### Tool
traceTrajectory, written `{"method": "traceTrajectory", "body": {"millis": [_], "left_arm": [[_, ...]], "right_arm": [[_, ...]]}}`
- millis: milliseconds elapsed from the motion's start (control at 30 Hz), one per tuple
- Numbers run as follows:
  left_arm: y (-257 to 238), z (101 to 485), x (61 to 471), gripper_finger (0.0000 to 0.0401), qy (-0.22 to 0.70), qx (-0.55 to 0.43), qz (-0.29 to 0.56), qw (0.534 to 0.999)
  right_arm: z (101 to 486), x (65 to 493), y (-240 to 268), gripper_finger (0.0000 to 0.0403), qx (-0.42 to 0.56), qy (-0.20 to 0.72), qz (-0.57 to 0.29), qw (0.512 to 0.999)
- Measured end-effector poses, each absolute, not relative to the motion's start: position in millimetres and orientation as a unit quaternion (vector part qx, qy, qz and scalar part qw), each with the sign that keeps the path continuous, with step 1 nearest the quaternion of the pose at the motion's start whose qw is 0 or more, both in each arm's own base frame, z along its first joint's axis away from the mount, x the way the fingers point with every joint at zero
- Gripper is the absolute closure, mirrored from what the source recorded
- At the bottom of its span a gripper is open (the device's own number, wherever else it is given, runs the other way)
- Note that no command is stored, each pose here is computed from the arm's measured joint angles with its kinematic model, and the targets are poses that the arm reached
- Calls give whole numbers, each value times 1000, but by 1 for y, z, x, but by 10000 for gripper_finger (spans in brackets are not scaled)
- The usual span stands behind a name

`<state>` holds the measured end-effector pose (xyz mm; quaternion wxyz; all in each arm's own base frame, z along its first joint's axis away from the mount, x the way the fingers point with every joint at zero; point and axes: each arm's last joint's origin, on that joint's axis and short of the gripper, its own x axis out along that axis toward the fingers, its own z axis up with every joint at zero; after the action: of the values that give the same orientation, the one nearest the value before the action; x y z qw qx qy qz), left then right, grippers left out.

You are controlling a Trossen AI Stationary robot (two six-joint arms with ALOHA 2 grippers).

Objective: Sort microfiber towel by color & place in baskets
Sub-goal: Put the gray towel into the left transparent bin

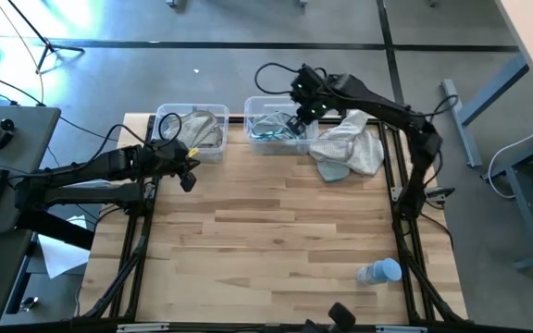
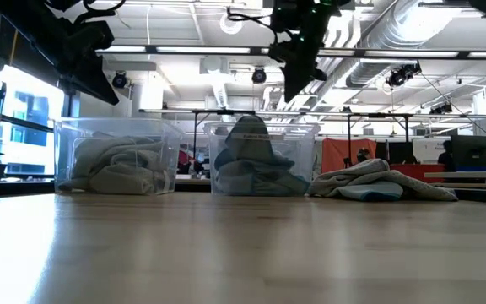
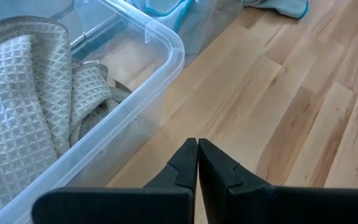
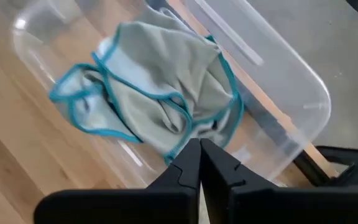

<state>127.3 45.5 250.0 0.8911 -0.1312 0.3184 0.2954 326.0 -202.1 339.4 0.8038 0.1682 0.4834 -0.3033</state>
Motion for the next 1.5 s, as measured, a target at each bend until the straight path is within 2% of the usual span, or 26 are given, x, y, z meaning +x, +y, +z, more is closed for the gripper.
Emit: {"method": "traceTrajectory", "body": {"millis": [233,433,567,700,933,1100,1267,1400,1500], "left_arm": [[45,250,127,401,321,-123,293,892],[45,250,127,401,321,-123,293,892],[45,250,127,401,321,-123,293,892],[45,250,127,401,321,-123,293,892],[45,250,127,401,321,-123,293,892],[46,250,127,401,321,-123,293,892],[45,250,127,401,321,-123,293,892],[46,250,127,401,320,-124,293,892],[46,250,127,401,320,-124,293,892]], "right_arm": [[327,281,-179,400,215,446,-357,792],[316,235,-159,400,231,418,-493,727],[297,215,-153,395,263,412,-524,697],[272,204,-151,362,287,419,-536,675],[232,190,-145,265,335,430,-574,611],[210,189,-145,206,338,413,-575,620],[186,189,-145,173,342,374,-574,643],[171,186,-143,170,355,356,-574,646],[170,187,-141,201,358,358,-566,650]]}}
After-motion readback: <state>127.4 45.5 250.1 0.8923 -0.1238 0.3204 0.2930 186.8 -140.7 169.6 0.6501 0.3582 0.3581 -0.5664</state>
